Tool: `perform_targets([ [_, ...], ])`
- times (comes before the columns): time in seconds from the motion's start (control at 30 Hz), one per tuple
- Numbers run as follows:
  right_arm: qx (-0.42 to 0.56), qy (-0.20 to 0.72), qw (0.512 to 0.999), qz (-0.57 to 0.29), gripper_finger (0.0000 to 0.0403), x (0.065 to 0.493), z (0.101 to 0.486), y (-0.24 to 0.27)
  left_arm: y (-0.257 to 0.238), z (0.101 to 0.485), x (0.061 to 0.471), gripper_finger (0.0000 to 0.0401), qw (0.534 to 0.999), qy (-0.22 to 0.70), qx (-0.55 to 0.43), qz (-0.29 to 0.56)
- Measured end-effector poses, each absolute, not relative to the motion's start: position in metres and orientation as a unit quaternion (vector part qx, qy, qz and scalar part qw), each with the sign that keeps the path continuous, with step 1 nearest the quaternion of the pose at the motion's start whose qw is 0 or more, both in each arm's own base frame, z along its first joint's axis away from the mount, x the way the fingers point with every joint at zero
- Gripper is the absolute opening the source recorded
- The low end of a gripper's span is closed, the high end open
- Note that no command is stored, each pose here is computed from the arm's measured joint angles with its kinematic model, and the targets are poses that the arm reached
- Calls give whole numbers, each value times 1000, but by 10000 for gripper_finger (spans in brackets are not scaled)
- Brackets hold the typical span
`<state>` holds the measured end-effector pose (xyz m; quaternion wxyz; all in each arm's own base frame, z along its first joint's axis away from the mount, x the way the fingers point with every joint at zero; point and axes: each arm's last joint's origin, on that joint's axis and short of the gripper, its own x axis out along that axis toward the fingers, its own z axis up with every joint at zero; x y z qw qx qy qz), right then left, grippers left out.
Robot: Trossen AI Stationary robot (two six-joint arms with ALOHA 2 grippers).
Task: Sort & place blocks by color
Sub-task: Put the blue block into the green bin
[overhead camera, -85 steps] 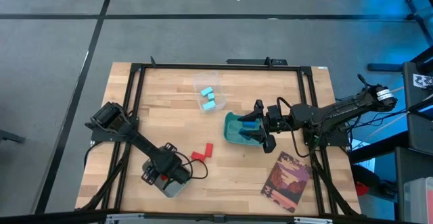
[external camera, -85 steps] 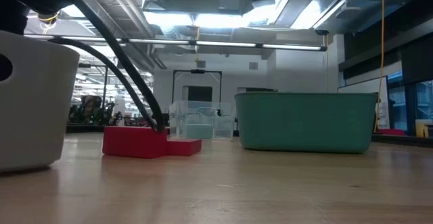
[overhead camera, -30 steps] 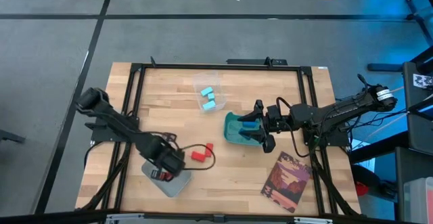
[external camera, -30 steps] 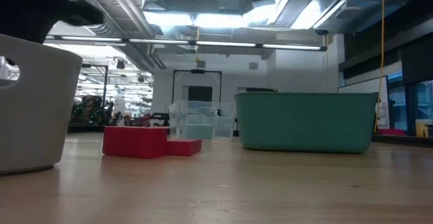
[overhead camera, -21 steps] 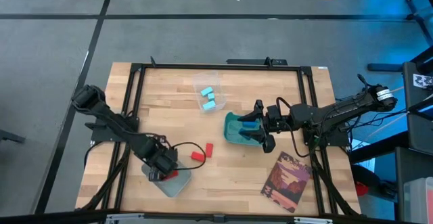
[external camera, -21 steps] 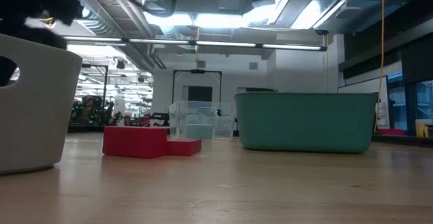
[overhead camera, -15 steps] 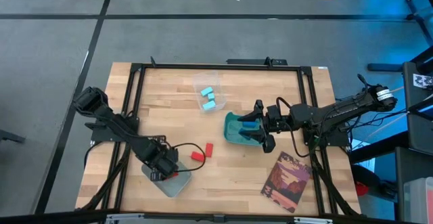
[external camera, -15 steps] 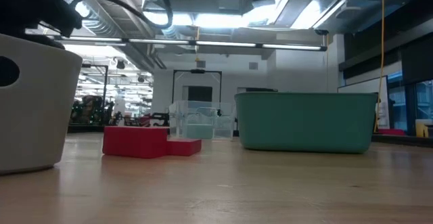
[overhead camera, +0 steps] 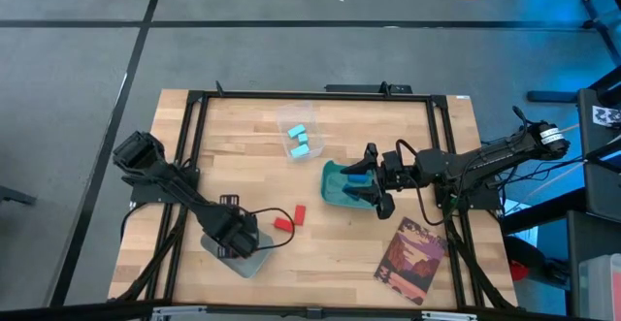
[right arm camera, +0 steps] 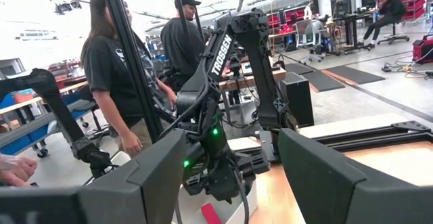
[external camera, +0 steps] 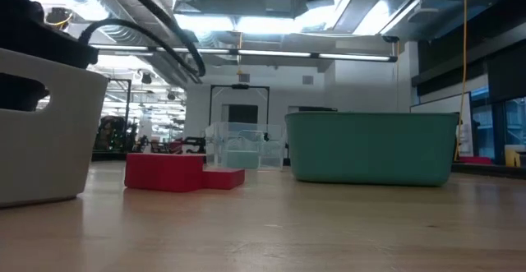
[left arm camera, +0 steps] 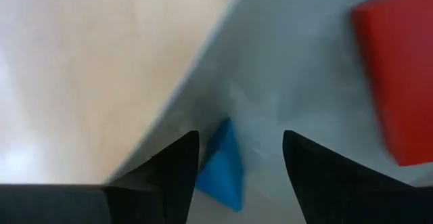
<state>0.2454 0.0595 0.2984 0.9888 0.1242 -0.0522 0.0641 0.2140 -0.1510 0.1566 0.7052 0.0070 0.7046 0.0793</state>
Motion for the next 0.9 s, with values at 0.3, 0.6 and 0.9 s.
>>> perform_targets([
  [0.3,110,-49,991,63,241,245,297,60,-161,182,229,205,731,680,-6,58],
  [0.6,109,-44,991,62,241,246,296,59,-159,187,222,205,718,691,34,77],
  [0.9,107,-35,992,61,241,246,295,60,-164,178,210,205,708,701,45,78],
])
